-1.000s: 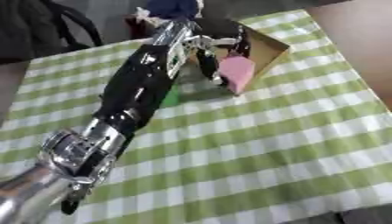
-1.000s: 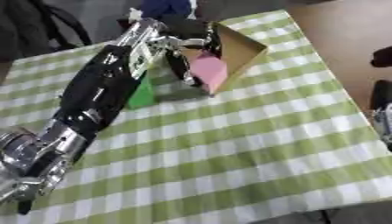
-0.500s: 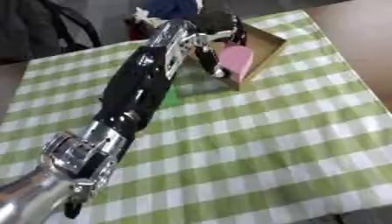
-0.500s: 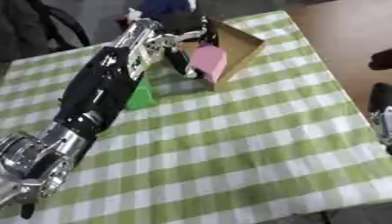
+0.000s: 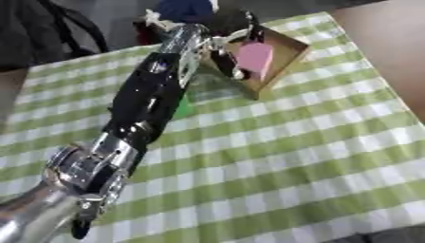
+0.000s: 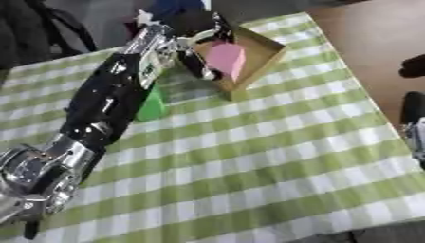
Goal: Pick up objects on the table and place them in the box.
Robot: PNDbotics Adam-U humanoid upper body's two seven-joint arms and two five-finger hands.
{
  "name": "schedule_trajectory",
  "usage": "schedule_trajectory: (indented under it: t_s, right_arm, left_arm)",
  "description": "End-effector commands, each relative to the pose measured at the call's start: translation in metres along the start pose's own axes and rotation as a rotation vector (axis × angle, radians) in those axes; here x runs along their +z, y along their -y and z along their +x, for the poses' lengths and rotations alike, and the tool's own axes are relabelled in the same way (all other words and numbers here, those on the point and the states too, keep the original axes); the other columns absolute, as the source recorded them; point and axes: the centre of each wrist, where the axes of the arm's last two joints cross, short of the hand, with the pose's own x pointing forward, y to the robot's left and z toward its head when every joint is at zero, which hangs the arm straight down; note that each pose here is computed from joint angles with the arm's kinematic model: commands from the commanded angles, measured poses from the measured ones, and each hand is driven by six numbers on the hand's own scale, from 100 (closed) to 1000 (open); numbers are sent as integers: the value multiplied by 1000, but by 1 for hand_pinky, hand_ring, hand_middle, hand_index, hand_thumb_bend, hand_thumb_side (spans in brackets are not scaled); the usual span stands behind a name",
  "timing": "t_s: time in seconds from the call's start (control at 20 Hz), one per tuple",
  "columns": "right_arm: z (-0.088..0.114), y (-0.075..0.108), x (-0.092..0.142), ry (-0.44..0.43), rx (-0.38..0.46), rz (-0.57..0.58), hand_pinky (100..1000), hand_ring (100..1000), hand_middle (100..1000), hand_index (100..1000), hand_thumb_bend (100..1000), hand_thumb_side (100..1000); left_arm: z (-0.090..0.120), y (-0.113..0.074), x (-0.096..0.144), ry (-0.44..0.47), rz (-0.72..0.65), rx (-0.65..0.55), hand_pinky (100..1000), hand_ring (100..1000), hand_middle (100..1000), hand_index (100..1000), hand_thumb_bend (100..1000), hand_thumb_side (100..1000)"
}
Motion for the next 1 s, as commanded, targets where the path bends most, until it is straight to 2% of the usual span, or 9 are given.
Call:
schedule_trajectory:
  t_s: [0.05, 0.25, 0.5, 0.85, 1.0]
  right_arm:
    - [7, 4, -5, 33, 9, -4, 842, 727, 692, 954, 100, 399]
    - [7, 4, -5, 32, 9, -3, 842, 727, 692, 954, 100, 403]
    - [7, 4, -4, 29, 9, -4, 842, 727, 692, 954, 100, 403]
    - [6, 4, -4, 26, 7, -4, 842, 727, 692, 954, 100, 400]
    - [6, 4, -3, 23, 8, -5, 842, 727, 693, 954, 100, 399]
  left_arm:
    - [-9, -11, 3, -14, 43, -23, 734, 595, 517, 656, 418, 125]
    - [-7, -5, 2, 0, 64, -19, 734, 602, 544, 675, 435, 135]
    - [-6, -1, 1, 11, 45, -26, 749, 634, 611, 798, 494, 153]
    - [-9, -6, 4, 4, 38, -52, 781, 713, 731, 843, 567, 179]
    - [-10, -10, 5, 1, 62, -60, 788, 728, 749, 844, 571, 183]
